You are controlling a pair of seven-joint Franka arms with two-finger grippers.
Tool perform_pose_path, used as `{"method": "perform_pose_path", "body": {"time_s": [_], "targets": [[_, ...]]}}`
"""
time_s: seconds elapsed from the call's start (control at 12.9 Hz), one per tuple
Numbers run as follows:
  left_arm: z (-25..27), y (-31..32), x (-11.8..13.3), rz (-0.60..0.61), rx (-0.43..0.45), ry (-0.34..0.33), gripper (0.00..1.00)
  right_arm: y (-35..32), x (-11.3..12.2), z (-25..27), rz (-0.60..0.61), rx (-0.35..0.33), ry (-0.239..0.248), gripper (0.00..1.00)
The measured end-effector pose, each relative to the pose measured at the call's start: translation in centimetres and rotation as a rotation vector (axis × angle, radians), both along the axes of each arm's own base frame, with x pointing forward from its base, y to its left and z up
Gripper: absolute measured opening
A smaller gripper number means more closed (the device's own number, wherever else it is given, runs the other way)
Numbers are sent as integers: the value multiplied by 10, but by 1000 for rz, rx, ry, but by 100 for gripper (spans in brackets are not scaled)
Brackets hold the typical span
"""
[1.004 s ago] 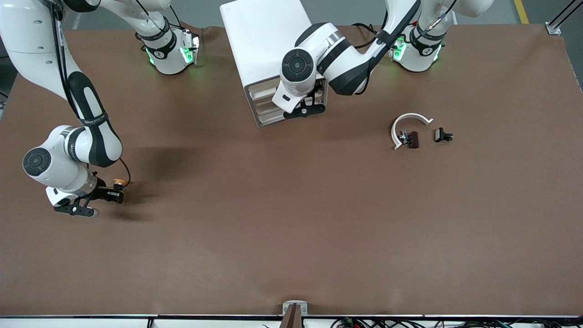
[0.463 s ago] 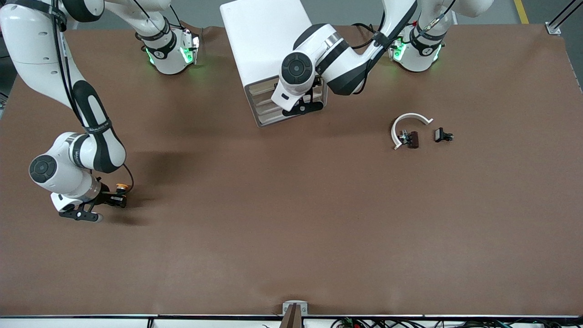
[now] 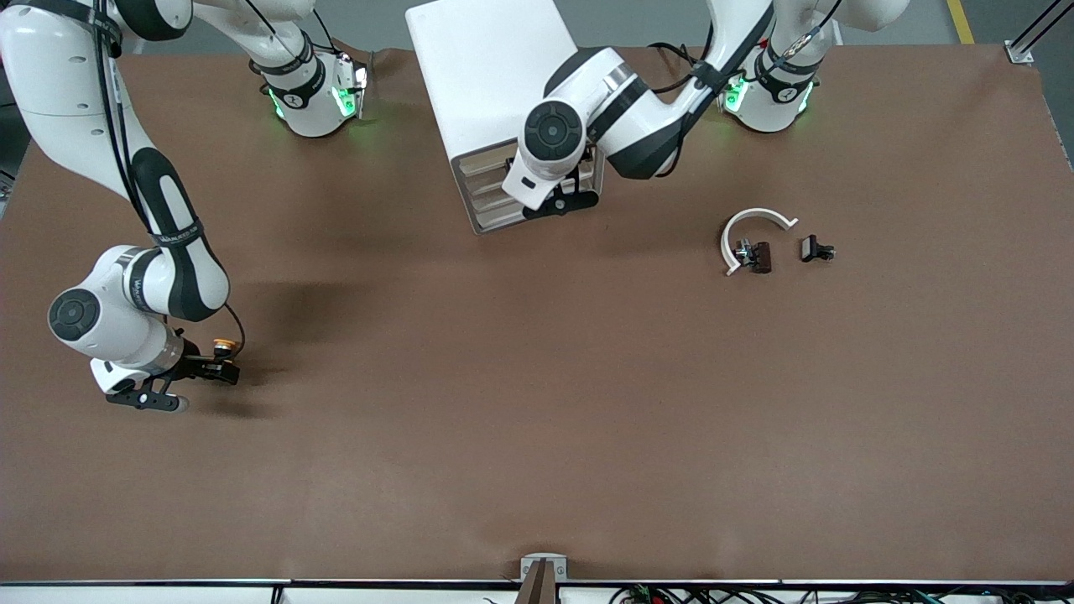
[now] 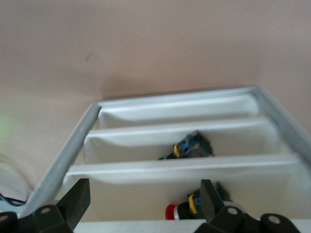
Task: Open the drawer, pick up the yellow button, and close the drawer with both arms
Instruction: 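Lower the button onto the table beside the orange block, open the right gripper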
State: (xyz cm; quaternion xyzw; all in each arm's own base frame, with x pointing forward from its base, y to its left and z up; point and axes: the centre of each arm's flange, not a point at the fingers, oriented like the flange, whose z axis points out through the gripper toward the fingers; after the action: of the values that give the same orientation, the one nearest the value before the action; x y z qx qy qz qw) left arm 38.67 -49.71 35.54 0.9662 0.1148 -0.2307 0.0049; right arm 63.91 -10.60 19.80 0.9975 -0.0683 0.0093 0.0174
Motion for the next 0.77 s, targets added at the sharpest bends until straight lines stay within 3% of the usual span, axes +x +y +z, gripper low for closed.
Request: {"method": "perform_pose_path", "body": {"time_s": [0.15,0.39,0.54,0.77], "targets": [[16,33,52,62,-9,-59,100,3,11,38,4,15,41,100],[39,91,121,94,65,-224,100,11,17,123,16,36,76,100],[51,129,157,110,129,-319,100,29,8,177,36,51,108,100],[73,184,200,157,174,-405,100,61,-9,241,21,61,162,100]]}}
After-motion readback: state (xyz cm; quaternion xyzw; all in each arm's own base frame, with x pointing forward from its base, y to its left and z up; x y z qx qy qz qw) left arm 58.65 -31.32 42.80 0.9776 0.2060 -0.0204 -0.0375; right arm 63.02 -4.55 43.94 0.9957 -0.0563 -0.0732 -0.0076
